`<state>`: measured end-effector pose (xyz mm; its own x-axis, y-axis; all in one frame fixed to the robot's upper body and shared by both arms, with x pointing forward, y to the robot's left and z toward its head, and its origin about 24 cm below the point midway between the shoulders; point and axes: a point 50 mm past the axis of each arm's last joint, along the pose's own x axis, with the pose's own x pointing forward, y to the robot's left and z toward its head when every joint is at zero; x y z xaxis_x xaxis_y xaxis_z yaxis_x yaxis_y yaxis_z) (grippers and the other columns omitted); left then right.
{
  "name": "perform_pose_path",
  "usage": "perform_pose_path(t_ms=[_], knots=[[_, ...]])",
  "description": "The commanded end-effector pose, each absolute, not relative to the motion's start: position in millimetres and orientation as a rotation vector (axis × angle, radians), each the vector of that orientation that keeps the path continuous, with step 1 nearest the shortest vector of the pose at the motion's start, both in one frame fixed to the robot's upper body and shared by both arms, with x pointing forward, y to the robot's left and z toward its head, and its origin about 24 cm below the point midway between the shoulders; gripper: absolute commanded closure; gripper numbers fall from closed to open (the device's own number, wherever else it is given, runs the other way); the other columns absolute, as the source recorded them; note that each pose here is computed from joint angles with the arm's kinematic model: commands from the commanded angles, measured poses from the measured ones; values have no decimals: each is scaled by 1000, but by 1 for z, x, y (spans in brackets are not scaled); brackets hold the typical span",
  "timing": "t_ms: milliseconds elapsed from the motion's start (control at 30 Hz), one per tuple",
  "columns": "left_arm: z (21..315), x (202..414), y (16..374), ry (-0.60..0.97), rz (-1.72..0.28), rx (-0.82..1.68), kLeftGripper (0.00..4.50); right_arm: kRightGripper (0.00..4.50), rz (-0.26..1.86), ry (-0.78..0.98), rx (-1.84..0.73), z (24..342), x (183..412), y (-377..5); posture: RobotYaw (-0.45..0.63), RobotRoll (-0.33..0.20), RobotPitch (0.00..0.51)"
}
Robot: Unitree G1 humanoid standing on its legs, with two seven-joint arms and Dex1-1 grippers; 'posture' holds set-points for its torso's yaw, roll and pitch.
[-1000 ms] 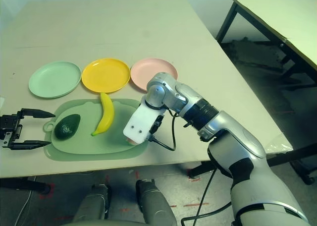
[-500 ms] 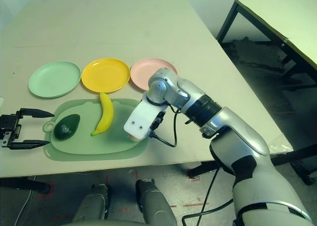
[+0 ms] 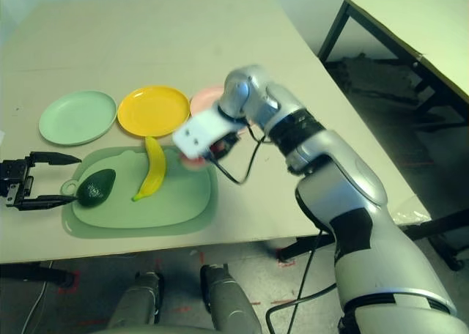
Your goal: Place the fruits into color-matched plates.
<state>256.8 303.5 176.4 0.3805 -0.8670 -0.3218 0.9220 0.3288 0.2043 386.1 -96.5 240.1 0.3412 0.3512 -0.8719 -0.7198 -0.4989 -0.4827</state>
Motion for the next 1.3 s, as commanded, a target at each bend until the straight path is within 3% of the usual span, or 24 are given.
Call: perform_pose_path(t_ms=[33,367,933,1133,1300], knots=[[181,262,299,163,-1118,374,0,2155,1211,372,-1615,232,398,-106,-1,0,161],[189,264,299,151,-1043,385,0,2155,856,411,-1603,215,417,-130,30,0,170],[189,247,303,167,-999,419,0,2155,810,468,-1589,181,417,-137,86,0,199],[189,246,305,170,-992,421,0,103,795,461,-1600,180,417,-137,82,0,200],[186,249,303,173,-1004,420,0,40,756,462,-1652,186,419,-144,67,0,197]])
